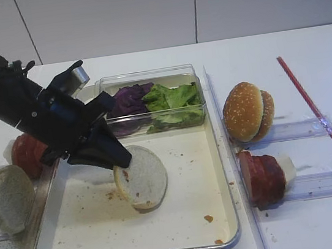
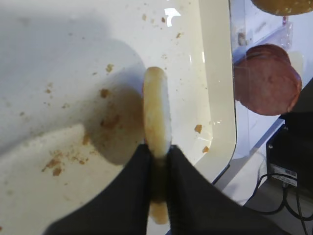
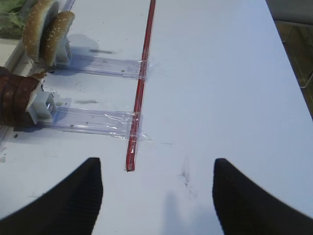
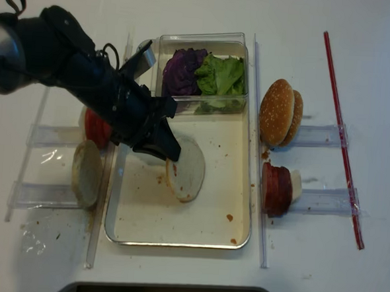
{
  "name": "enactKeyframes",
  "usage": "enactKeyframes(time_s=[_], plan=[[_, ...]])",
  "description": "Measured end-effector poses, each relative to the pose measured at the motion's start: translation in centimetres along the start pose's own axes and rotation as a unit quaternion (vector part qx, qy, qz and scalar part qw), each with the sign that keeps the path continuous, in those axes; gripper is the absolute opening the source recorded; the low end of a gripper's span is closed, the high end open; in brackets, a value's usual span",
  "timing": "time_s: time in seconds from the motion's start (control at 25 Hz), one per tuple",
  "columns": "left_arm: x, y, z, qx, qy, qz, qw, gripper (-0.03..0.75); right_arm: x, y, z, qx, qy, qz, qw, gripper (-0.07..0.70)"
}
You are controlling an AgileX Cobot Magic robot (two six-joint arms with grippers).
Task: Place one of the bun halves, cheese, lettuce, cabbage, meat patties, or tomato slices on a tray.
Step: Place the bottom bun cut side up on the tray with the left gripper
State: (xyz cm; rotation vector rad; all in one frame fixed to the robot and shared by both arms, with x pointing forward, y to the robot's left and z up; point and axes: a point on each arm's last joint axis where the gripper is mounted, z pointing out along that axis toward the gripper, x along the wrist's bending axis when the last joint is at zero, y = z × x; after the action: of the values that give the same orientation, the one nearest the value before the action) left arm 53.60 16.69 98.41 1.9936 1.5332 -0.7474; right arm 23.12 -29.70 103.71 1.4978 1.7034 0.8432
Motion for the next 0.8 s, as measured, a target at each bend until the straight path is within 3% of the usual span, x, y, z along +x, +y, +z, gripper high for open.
enactKeyframes(time_s=[0.32, 0.6, 0.8], plan=[[0.06, 0.12, 0.0, -0.007, 0.003, 0.0, 1.0, 0.057, 0.0, 0.0, 0.0, 0.0, 0.0, 0.0, 1.0, 0.506], [0.14, 0.2, 0.0, -0.011, 0.008, -0.015, 0.9998, 0.061, 0.0, 0.0, 0.0, 0.0, 0.0, 0.0, 1.0, 0.506], [0.25, 0.3, 0.01, -0.016, 0.012, -0.026, 0.9994, 0.111, 0.0, 0.0, 0.0, 0.0, 0.0, 0.0, 1.0, 0.506]])
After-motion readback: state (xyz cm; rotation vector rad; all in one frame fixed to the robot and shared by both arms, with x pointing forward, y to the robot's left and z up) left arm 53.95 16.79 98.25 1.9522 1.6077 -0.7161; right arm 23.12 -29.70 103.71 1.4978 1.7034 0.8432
